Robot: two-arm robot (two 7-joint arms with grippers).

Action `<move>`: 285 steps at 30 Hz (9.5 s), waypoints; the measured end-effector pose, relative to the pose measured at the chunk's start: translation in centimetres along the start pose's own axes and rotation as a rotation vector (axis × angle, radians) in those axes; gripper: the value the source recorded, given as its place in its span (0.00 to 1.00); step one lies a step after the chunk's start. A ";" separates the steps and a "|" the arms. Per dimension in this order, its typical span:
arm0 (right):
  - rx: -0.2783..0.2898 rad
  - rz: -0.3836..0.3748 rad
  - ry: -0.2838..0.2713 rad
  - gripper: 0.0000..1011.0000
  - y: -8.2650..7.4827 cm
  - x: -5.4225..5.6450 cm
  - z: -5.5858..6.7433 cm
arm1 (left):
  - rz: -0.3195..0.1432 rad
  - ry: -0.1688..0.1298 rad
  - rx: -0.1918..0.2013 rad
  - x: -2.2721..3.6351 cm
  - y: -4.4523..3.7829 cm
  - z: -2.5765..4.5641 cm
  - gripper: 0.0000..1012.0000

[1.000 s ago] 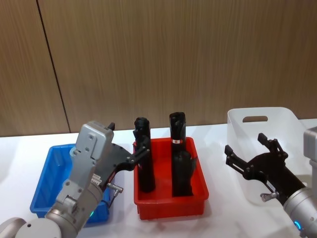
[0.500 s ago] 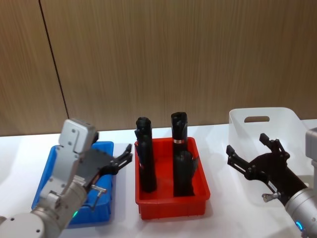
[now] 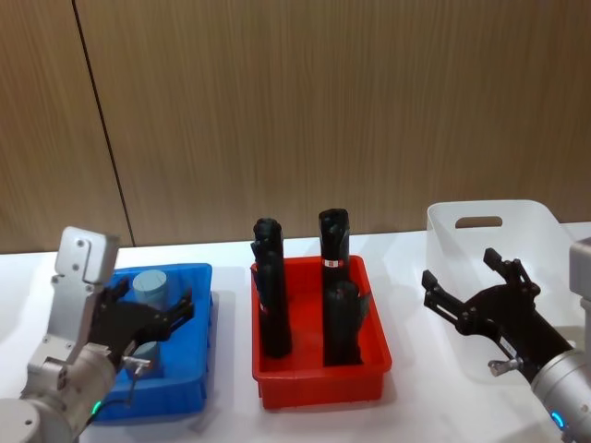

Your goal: Pick the cotton swabs from the blue box and place them into the white box.

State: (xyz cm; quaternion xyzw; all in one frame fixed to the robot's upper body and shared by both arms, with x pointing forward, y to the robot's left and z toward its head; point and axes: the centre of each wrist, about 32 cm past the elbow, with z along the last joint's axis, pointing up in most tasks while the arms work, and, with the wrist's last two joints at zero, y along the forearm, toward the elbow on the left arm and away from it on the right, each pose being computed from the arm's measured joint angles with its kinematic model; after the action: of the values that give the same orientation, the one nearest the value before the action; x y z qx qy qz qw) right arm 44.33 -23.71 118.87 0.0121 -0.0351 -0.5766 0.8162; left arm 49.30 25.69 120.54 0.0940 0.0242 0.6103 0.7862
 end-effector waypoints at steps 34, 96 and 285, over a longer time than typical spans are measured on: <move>0.000 0.000 0.000 0.99 0.0 0.0 0.0 | 0.040 0.174 0.280 3.72 -1.86 -2.34 0.99; 0.000 0.000 0.000 0.99 0.0 0.0 0.0 | -0.051 0.051 0.198 5.10 -3.00 -1.21 0.66; -0.176 0.732 -0.143 0.99 10.4 -5.5 2.6 | -0.994 -0.173 -0.153 10.81 -5.24 3.81 0.66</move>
State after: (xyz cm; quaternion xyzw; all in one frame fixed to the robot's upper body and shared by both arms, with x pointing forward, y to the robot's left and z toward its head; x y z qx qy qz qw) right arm 52.11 -14.96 121.83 -0.1118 -0.0444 -0.2470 0.9615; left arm 57.63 34.42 124.18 0.0635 -0.0438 0.1526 0.9853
